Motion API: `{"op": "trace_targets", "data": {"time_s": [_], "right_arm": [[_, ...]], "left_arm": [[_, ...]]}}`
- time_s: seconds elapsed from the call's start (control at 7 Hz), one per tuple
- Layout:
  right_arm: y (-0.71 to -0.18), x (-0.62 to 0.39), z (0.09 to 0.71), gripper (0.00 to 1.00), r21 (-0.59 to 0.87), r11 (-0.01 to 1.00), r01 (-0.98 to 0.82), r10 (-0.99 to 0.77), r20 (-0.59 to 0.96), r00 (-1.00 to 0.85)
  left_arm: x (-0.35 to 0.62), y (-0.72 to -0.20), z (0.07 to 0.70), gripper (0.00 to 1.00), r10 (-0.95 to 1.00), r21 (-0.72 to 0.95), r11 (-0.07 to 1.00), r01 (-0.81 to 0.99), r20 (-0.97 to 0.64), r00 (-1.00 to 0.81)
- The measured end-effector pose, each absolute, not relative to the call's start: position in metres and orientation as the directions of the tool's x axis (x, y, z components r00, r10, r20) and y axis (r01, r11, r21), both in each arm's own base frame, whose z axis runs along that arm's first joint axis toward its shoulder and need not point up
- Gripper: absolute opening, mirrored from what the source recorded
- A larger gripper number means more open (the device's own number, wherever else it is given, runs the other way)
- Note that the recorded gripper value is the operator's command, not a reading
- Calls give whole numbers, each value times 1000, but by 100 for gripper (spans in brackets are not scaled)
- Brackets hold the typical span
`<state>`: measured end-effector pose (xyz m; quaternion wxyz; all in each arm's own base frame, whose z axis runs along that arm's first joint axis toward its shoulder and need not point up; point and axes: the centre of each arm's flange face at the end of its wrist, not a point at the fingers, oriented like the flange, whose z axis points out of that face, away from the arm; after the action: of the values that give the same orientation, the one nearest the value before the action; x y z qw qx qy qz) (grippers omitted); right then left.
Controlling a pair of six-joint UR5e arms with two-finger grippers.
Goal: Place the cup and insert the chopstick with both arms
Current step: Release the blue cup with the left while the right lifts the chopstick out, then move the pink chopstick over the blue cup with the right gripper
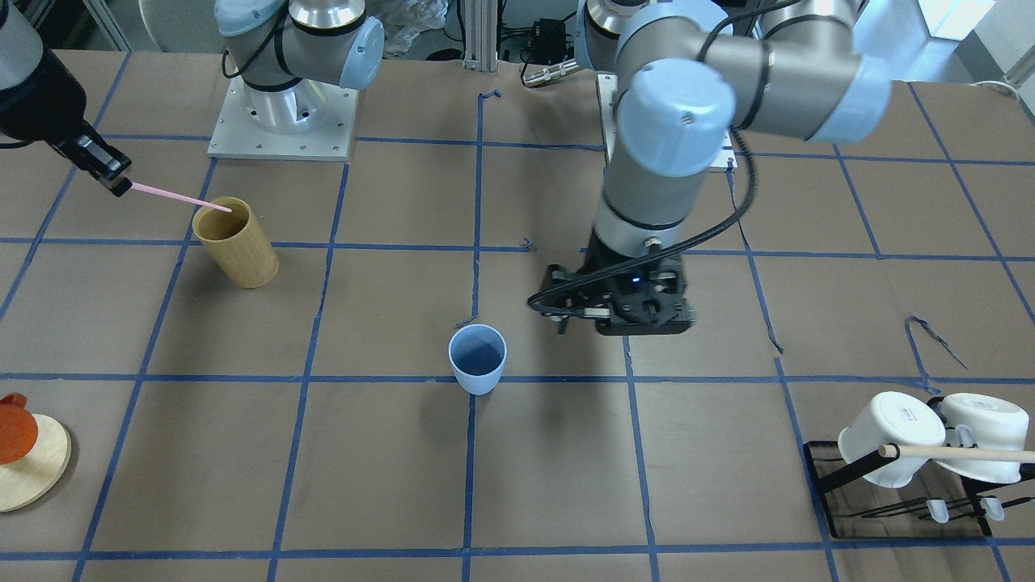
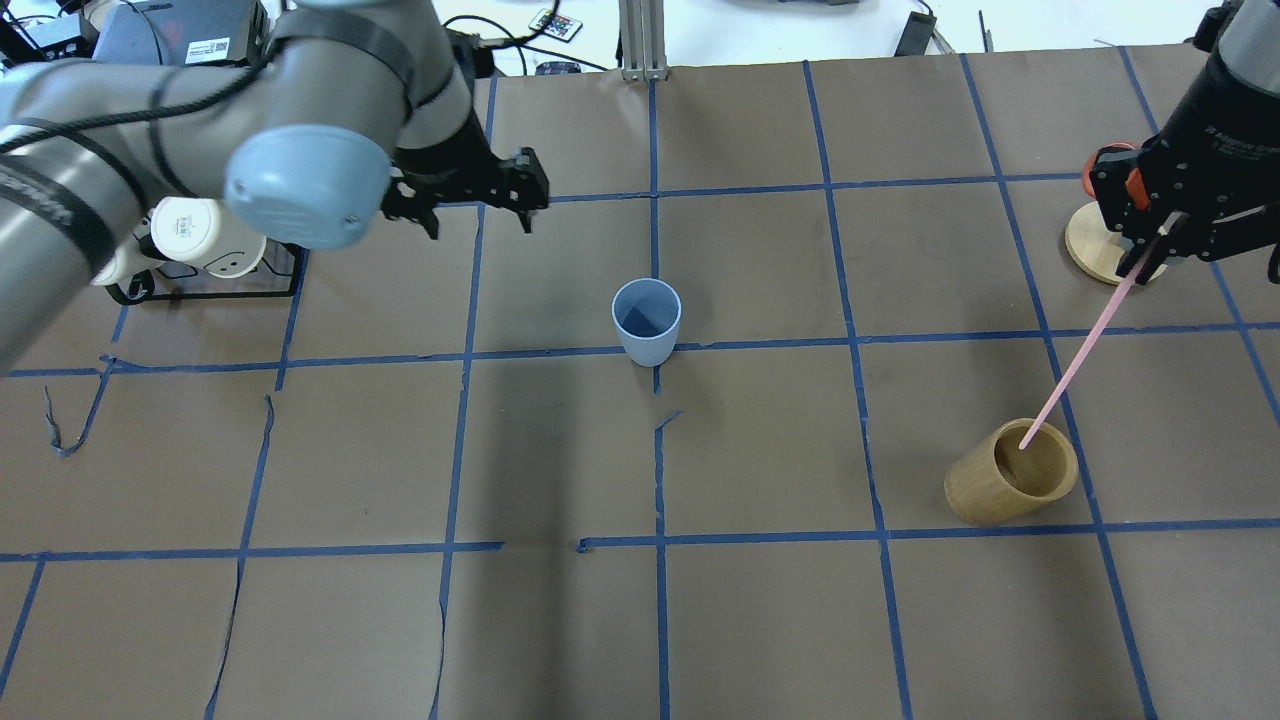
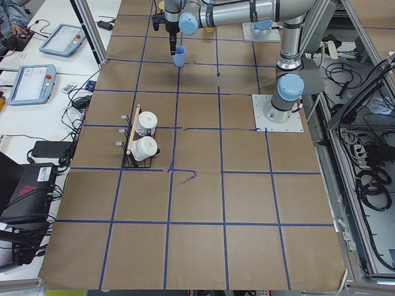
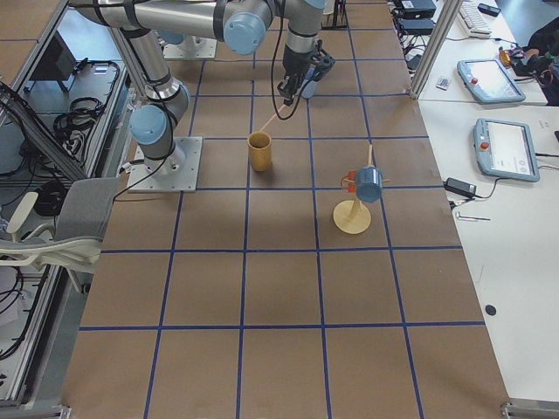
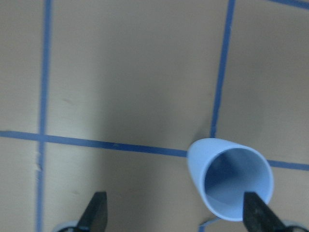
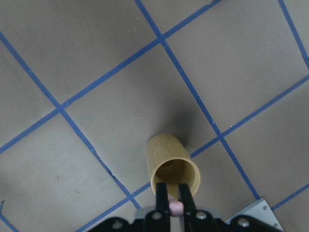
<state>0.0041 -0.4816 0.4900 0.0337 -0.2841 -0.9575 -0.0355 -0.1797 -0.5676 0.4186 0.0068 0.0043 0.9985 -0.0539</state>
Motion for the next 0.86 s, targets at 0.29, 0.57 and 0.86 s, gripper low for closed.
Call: {"op": "trace_targets", "data": {"time_s": [0.29,0.57,0.86], "right_arm": [[-494,40,496,0,-13,846,533,533,22,-846],[-509,122,487,0,-106,839,533,536,-5,-844],[-505,215,478,0,-204,833,514,516,-47,-855]], "left_arm": [[-145,-547,468,100,39,-146,988,44,-38,-999],[-128,-529,490,100,28,-160,987,33,-36,-999],[-118,-526,494,100,6,-163,987,12,-36,-999]]}}
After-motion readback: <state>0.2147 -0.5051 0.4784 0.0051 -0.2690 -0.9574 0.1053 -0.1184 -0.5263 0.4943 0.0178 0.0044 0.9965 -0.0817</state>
